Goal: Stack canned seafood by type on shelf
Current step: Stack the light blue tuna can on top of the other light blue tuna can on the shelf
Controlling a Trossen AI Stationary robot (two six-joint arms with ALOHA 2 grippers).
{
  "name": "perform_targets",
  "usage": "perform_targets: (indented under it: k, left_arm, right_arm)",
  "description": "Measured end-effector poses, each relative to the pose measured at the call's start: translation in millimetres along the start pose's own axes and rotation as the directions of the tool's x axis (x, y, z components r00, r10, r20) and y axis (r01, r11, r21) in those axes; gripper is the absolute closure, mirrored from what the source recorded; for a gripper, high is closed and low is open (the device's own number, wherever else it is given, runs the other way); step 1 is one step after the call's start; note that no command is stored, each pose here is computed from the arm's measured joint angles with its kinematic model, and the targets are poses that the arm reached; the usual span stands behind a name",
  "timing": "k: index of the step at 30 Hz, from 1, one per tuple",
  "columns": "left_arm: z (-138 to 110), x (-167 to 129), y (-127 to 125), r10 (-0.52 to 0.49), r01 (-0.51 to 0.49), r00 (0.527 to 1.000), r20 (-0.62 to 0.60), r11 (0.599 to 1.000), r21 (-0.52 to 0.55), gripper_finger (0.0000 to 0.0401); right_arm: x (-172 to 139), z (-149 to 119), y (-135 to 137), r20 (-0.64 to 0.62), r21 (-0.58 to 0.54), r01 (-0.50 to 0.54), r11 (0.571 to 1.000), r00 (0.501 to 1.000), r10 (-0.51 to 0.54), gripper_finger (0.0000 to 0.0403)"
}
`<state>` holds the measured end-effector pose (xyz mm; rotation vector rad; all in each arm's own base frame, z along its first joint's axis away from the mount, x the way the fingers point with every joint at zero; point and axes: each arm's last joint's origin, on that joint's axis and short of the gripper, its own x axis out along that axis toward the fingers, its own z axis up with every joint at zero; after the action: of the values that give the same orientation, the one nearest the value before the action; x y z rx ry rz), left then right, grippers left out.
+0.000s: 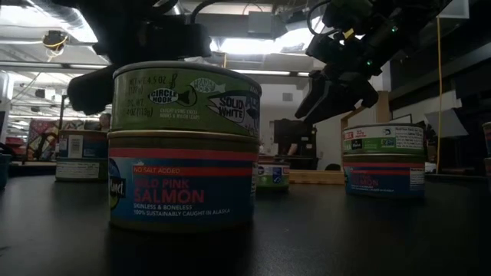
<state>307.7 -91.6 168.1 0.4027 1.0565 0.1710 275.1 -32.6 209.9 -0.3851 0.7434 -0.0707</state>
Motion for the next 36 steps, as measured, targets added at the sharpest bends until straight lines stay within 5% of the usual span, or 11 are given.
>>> perform_targets:
  k: [16, 36]
  left_arm:
    - [18, 2, 30, 0.114, -0.114, 0.993, 0.018, 0.993, 0.008, 0.0401]
    - [6, 26, 91, 0.19, -0.196, 0.976, -0.106, 0.979, -0.053, 0.0401]
  right_arm:
    - [0, 0, 0, 0.0, 0.0, 0.0, 1.0, 1.0, 0.0, 0.0141]
    - [0, 0, 0, 0.0, 0.0, 0.0, 1.0, 1.0, 0.0, 0.0141]
